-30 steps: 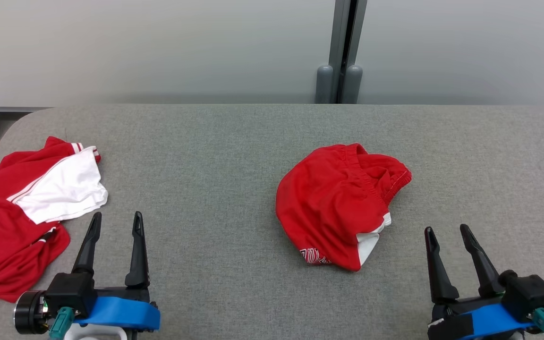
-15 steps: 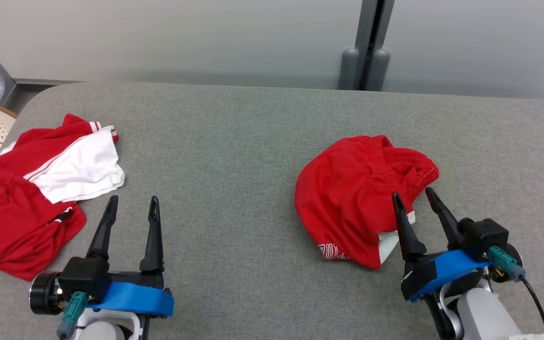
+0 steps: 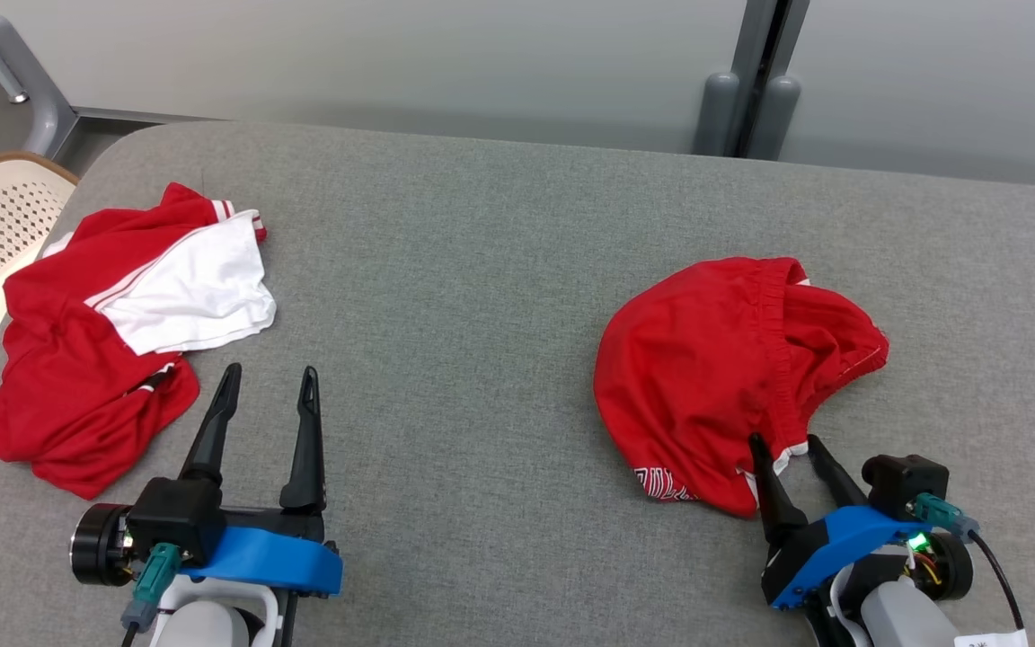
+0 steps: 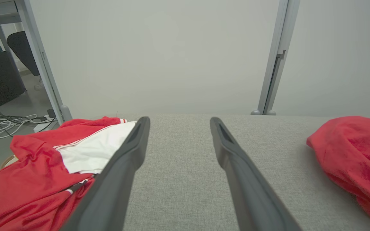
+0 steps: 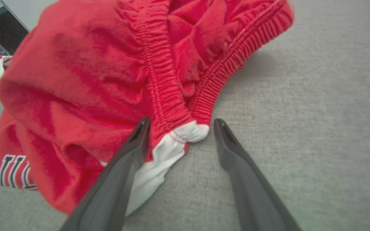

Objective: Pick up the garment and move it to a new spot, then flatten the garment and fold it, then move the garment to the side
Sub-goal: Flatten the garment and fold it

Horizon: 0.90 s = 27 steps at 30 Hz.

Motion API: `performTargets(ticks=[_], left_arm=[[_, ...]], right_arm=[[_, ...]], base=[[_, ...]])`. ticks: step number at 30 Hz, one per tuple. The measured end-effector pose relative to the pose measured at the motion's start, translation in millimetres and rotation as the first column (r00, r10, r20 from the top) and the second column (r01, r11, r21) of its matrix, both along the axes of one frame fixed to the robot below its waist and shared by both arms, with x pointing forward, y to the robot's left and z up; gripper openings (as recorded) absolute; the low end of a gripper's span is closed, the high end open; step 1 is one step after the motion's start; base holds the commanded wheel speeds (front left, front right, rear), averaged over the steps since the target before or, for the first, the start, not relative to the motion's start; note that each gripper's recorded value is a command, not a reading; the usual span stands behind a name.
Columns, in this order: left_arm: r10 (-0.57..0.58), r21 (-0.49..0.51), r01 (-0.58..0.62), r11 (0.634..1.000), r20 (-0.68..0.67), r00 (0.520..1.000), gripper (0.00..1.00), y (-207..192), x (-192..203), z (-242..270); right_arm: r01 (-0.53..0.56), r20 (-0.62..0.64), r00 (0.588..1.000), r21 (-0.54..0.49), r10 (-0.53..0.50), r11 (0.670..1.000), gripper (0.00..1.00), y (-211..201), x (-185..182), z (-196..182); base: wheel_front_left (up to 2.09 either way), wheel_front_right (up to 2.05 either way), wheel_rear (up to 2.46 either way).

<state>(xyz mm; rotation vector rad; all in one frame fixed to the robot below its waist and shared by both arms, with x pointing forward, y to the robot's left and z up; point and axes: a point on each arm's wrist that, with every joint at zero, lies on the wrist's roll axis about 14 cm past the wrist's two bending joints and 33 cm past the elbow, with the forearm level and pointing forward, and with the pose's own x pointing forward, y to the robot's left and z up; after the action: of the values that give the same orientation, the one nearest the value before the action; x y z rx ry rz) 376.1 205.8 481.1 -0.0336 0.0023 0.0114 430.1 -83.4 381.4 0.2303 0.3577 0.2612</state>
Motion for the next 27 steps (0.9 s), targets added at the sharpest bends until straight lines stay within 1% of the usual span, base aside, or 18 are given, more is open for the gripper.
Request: performTargets(ticks=[3,4,5,8,11,12,13,14,15,16,17,18,19,20,22,24,25,27], left_arm=[[-0.001,0.001,0.001,1.0,0.003,1.0,1.0,0,0,1],[-0.001,0.002,0.001,1.0,0.002,1.0,1.0,0,0,1],[-0.002,0.002,0.002,1.0,0.003,1.0,1.0,0,0,1],[-0.008,0.002,0.008,1.0,0.006,1.0,1.0,-3,1,2],[-0.017,-0.002,0.017,1.0,0.001,1.0,1.0,-6,2,0],[-0.017,-0.002,0.017,1.0,0.001,1.0,1.0,-6,2,0],[-0.028,-0.005,0.028,1.0,0.001,1.0,1.0,-10,3,0],[-0.034,-0.007,0.034,0.999,0.004,0.999,1.0,-12,4,0],[-0.034,-0.007,0.034,0.999,0.004,0.999,1.0,-12,4,0],[-0.048,-0.009,0.048,0.999,0.01,0.999,1.0,-17,5,2],[-0.054,-0.011,0.054,0.999,0.012,0.998,1.0,-19,6,3],[-0.054,-0.011,0.054,0.999,0.012,0.998,1.0,-19,6,3],[-0.064,-0.015,0.064,0.998,0.018,0.998,1.0,-22,7,4],[-0.069,-0.016,0.069,0.997,0.021,0.997,1.0,-24,7,5],[-0.076,-0.017,0.076,0.997,0.025,0.997,1.0,-27,8,7],[-0.079,-0.018,0.079,0.997,0.028,0.996,1.0,-28,7,8],[-0.079,-0.018,0.079,0.997,0.028,0.996,1.0,-28,7,8],[-0.075,-0.019,0.076,0.997,0.034,0.997,1.0,-27,6,10]], right_arm=[[-0.017,-0.021,1.0,0.037,0.018,0.999,1.0,12,0,-2],[-0.022,-0.023,0.999,0.046,0.023,0.999,0.34,15,0,-2],[-0.02,-0.019,1.0,0.055,0.021,0.998,0.0,16,1,0],[0.012,0.007,1.0,0.07,-0.013,0.997,0.0,9,7,9],[0.084,0.06,0.994,0.068,-0.088,0.994,0.0,-16,15,24],[0.084,0.06,0.994,0.068,-0.088,0.994,0.0,-16,15,24],[0.141,0.086,0.986,0.055,-0.146,0.988,0.0,-38,14,29],[0.171,0.095,0.98,0.046,-0.175,0.984,0.0,-50,12,31],[0.171,0.095,0.98,0.046,-0.175,0.984,0.0,-50,12,31],[0.231,0.115,0.966,0.024,-0.232,0.973,0.0,-77,6,34],[0.26,0.128,0.957,0.012,-0.259,0.966,0.0,-91,4,37],[0.26,0.128,0.957,0.012,-0.259,0.966,0.0,-91,4,37],[0.312,0.164,0.937,-0.004,-0.307,0.95,0.0,-117,2,47],[0.335,0.183,0.927,-0.008,-0.328,0.942,0.0,-127,1,52],[0.366,0.222,0.909,-0.018,-0.353,0.93,0.0,-143,0,63],[0.377,0.261,0.896,-0.019,-0.359,0.926,0.0,-149,2,76],[0.377,0.261,0.896,-0.019,-0.359,0.926,0.0,-149,2,76],[0.353,0.313,0.89,-0.011,-0.332,0.935,0.0,-142,7,93]], base=[[0.0,0.0,0.0],[0.0,0.0,0.0],[0.0,0.0,0.0],[0.0,0.0,0.0],[0.0,0.0,0.0],[0.0,0.0,0.0],[0.0,0.0,0.0],[0.0,0.0,0.0],[0.0,0.0,0.0],[0.0,0.0,0.0],[0.0,0.0,0.0],[0.0,0.0,0.0],[0.0,0.0,0.0],[0.0,0.0,0.0],[0.0,0.0,0.0],[0.0,0.0,0.0],[0.0,0.0,0.0],[0.0,0.0,0.0]])
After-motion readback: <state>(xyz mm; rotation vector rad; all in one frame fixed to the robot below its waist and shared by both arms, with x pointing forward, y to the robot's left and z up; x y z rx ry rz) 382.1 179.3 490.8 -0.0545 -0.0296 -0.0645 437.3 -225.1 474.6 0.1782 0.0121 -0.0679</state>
